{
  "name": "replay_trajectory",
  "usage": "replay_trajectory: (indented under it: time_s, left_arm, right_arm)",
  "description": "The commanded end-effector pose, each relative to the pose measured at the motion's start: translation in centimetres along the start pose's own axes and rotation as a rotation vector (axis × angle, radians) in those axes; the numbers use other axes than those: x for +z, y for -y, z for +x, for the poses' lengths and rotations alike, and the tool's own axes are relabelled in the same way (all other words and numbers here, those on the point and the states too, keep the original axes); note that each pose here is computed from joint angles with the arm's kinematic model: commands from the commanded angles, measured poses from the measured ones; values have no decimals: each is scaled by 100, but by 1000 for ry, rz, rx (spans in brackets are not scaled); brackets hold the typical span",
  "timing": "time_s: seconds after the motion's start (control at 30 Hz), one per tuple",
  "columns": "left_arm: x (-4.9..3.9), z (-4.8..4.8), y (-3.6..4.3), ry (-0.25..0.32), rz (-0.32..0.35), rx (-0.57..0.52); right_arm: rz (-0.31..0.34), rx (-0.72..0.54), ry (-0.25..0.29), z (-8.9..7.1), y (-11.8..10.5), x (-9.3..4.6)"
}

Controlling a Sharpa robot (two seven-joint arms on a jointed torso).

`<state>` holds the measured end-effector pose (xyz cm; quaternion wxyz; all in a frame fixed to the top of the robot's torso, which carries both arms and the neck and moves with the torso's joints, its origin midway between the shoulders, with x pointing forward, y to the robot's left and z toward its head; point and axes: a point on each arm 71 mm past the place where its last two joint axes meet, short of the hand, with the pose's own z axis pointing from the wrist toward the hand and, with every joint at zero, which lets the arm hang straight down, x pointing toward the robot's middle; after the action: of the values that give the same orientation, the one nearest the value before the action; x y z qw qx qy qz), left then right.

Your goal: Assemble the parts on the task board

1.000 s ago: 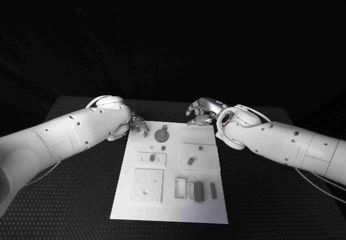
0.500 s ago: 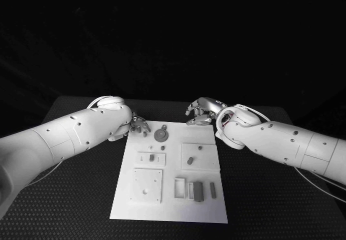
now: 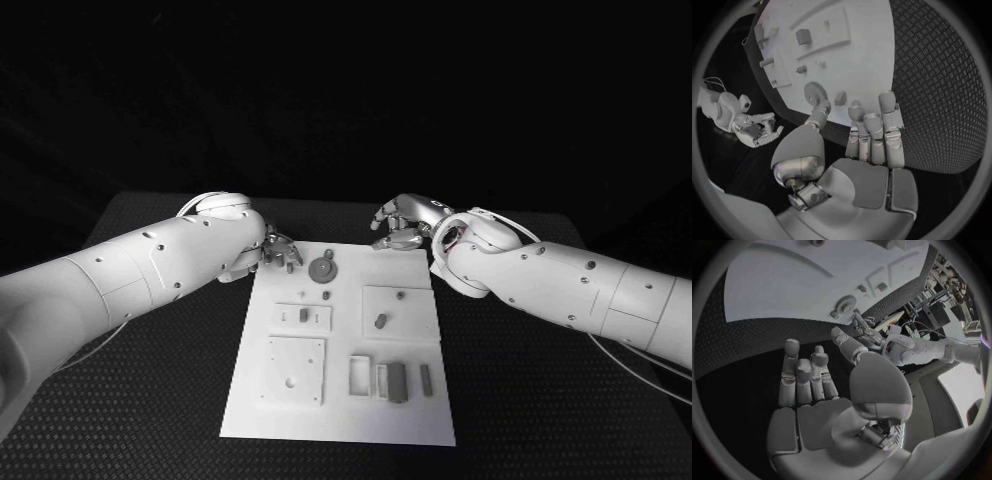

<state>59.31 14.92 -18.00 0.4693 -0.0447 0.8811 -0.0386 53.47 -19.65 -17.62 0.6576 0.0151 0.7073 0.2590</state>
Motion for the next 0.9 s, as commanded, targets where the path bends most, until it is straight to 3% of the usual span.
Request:
replay_trajectory:
  time_s: [0.03,0.5,0.9]
  left_arm:
    - [-3,20,23,-27,20,5]
    - [6,60,51,-49,30,-7]
    - [13,54,25,-48,29,-16]
  right_arm:
    - [-9,-3,-4,5,-12,0]
    - [-9,-3,-6,7,-13,2]
    - [-8,-3,-5,5,-10,-1]
